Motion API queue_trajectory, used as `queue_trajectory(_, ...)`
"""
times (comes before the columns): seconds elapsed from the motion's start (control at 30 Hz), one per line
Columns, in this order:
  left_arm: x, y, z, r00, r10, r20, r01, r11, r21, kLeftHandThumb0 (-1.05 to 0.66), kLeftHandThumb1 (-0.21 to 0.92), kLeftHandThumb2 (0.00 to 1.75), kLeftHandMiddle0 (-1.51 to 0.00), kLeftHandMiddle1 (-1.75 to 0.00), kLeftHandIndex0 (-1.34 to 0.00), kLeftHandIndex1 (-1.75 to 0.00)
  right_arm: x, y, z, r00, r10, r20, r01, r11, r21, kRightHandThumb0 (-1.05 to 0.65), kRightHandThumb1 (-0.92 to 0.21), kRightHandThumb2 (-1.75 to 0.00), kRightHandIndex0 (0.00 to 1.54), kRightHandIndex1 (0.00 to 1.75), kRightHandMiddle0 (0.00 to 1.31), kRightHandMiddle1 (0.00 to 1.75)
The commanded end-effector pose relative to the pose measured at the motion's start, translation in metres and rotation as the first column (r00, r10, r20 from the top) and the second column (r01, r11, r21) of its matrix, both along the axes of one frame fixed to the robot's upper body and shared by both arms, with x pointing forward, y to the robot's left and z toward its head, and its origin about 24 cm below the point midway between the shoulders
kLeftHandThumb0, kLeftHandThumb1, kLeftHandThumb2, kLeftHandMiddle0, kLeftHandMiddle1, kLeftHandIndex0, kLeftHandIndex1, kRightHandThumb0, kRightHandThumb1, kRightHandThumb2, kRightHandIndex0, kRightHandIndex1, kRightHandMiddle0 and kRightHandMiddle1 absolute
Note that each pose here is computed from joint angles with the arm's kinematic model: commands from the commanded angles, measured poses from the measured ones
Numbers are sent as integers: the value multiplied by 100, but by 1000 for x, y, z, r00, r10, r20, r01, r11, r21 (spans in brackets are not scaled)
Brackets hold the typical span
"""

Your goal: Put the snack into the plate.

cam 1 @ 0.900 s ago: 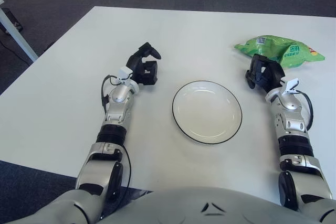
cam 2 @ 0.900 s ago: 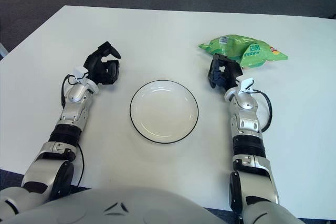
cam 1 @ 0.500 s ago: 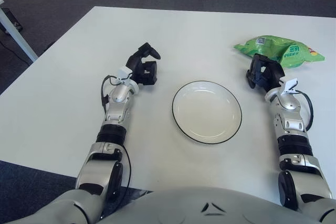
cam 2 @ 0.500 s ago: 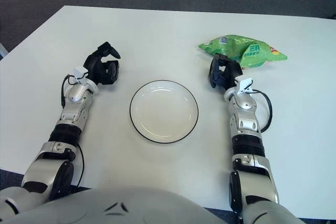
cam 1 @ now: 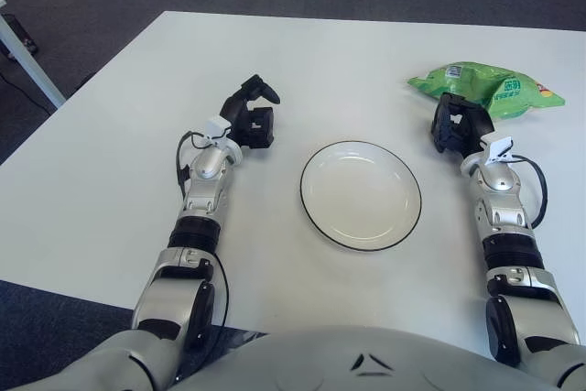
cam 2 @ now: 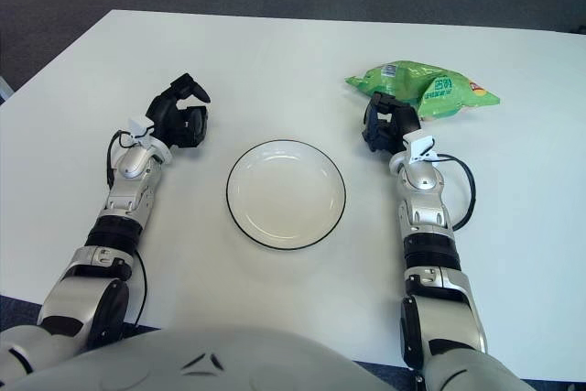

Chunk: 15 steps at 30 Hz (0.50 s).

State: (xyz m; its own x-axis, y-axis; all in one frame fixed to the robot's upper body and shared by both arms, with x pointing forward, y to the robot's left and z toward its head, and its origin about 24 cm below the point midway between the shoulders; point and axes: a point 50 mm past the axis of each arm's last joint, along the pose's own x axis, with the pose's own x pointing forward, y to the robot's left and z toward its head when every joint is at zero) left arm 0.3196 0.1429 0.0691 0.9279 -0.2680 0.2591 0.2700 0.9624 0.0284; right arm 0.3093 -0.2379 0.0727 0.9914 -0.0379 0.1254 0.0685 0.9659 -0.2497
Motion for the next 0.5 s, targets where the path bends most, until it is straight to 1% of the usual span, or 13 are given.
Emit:
queue_trajectory(0.0,-19,0,-41,990,17,-143,-20,1000,-18,-45,41,120,-126,-175,-54,-175,-13,1,-29,995,-10,-102,11,1000,5,-45,-59,-102,126,175,94,175)
queue_trajectory(0.13,-19,-2,-41,990,15,-141,-17,1000,-15,-45,41,120,-126,-175,-54,-175,-14,0,-29,996,-14,-86,13,1000,-6,-45,-59,-102,127,175,94,175)
queue_trajectory(0.3,-19,-3,-41,990,11,-139,-14,1000,-15,-45,41,120,-125,-175,-54,-175,-15,0,-25,1000,-3,-21,2,999,-41,-45,-59,-102,127,175,93,175)
queue_trajectory(0.33,-19,-4,-41,990,11,-138,-13,1000,-16,-45,41,120,-125,-175,-54,-175,-16,0,-24,1000,-1,-7,1,999,-52,-46,-50,-112,126,175,81,175)
queue_trajectory(0.37,-19,-4,-41,990,11,-138,-13,1000,-16,-45,41,120,-125,-175,-54,-175,-16,-1,-24,1000,0,2,0,998,-58,-47,-44,-118,125,175,74,175)
queue_trajectory(0.47,-19,-4,-41,990,12,-138,-15,1000,-19,-45,41,120,-125,-175,-54,-175,-17,0,-20,998,-6,61,12,994,-105,-47,-37,-125,123,175,64,175)
